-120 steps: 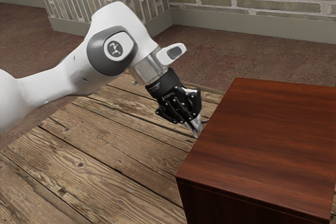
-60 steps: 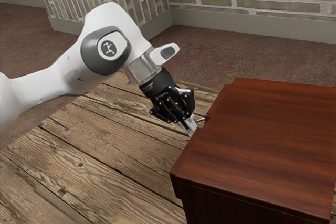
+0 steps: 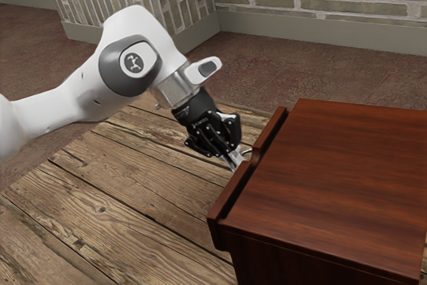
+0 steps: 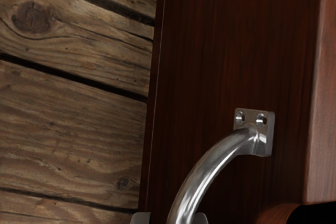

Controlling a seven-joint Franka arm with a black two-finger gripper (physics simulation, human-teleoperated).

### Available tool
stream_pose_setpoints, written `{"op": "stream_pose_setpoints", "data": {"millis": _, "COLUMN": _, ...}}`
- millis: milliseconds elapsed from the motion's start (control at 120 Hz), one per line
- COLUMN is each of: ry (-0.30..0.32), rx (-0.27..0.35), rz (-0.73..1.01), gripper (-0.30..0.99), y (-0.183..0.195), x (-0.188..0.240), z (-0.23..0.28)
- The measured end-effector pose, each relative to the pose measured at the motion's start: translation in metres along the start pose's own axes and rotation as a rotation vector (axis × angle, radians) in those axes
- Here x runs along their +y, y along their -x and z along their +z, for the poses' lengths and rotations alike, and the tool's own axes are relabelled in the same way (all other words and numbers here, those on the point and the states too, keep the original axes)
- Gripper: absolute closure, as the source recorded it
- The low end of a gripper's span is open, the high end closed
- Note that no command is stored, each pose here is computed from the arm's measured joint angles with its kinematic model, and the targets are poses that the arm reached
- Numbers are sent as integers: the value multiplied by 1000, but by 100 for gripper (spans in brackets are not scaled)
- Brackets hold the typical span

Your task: Pull the drawer handle with one arm to open the drawer

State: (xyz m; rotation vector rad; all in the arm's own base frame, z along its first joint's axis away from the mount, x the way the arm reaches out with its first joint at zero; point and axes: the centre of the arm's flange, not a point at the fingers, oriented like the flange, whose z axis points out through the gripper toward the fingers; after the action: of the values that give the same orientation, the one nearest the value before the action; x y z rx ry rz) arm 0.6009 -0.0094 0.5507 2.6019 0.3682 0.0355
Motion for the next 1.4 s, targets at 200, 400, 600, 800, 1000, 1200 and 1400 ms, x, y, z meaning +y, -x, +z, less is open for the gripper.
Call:
{"op": "stream_pose_setpoints", "data": {"millis": 200, "ry": -1, "rx": 8, "rz": -10, "gripper": 70, "y": 0, "x": -8, "z": -6}}
{"op": "stream_pose_setpoints", "data": {"millis": 400, "ry": -2, "rx": 10, "rz": -15, "gripper": 70, "y": 0, "x": -15, "z": -8}}
{"op": "stream_pose_setpoints", "data": {"millis": 600, "ry": -4, "rx": 6, "rz": -16, "gripper": 70, "y": 1, "x": -20, "z": -6}}
{"op": "stream_pose_setpoints", "data": {"millis": 800, "ry": -3, "rx": 12, "rz": -22, "gripper": 70, "y": 3, "x": -27, "z": -12}}
{"op": "stream_pose_setpoints", "data": {"millis": 1000, "ry": -3, "rx": 28, "rz": -38, "gripper": 70, "y": 1, "x": -40, "z": -21}}
{"op": "stream_pose_setpoints", "data": {"millis": 1200, "ry": -6, "rx": 36, "rz": -59, "gripper": 70, "y": 5, "x": -56, "z": -28}}
{"op": "stream_pose_setpoints", "data": {"millis": 1400, "ry": -5, "rx": 47, "rz": -71, "gripper": 70, "y": 6, "x": -68, "z": -35}}
